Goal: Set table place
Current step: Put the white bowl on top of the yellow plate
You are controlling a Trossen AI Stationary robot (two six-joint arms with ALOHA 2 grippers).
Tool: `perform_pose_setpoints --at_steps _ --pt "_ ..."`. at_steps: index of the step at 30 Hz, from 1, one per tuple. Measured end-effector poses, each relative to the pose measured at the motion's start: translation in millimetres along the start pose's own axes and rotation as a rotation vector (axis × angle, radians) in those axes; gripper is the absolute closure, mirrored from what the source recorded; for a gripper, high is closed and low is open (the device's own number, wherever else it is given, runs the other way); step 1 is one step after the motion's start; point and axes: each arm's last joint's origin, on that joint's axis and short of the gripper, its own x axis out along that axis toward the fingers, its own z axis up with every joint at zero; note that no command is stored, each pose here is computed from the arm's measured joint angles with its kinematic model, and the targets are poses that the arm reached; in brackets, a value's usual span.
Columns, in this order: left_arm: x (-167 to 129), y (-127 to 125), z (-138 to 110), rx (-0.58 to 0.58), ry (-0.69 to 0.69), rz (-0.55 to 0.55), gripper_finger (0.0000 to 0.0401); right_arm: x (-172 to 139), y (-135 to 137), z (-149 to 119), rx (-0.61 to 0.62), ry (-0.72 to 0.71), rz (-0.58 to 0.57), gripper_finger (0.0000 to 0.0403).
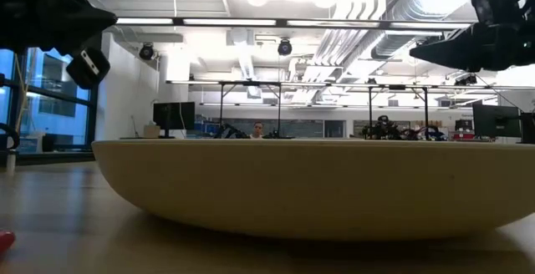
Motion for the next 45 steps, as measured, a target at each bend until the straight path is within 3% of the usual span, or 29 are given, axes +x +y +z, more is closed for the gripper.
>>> perform_pose_setpoints --at_steps 5,13,21,26,29,31,33,36,42,45 --pt "-0.1 0.6 2.9 -0.024 -0.061 0.049 0.0400 0.0 -1.1 2.6 0.023 -0.025 -0.013 0.0402" --pt "-1.0 -0.6 10.7 -0.131 -0.198 0.095 0.0400 -1.8 -7.2 17.1 0.455 -0.188 -0.042 0.0402" --pt "-3.1 -5.7 20.7 -0.155 -0.323 0.065 0.0400 -2.3 -8.6 19.2 0.851 -0.223 -0.018 0.0402" --pt "-3.4 -5.9 21.6 -0.157 -0.339 0.070 0.0400 -3.5 -12.2 22.2 0.962 -0.276 -0.081 0.0402" --pt "-3.9 -6.2 23.1 -0.161 -0.363 0.075 0.0400 -7.6 -18.8 32.2 1.044 -0.416 -0.123 0.0402" --pt "-4.6 -7.4 25.3 -0.166 -0.390 0.067 0.0400 -15.2 -25.1 45.6 1.035 -0.588 -0.101 0.0402" --pt "-5.9 -9.3 28.7 -0.175 -0.432 0.051 0.0400 -24.8 -31.3 61.5 0.949 -0.749 -0.057 0.0402" --pt "-7.9 -12.5 33.4 -0.184 -0.482 0.013 0.0400 -32.8 -43.3 94.2 0.863 -0.808 -0.037 0.0402" --pt "-19.8 -32.9 61.6 -0.150 -0.608 -0.097 0.0400 0.4 -64.0 170.3 0.759 -0.407 -0.062 0.0402" --pt "-24.5 -50.1 84.5 -0.102 -0.570 -0.096 0.0400 29.0 -71.3 208.5 0.689 -0.201 -0.059 0.0402"
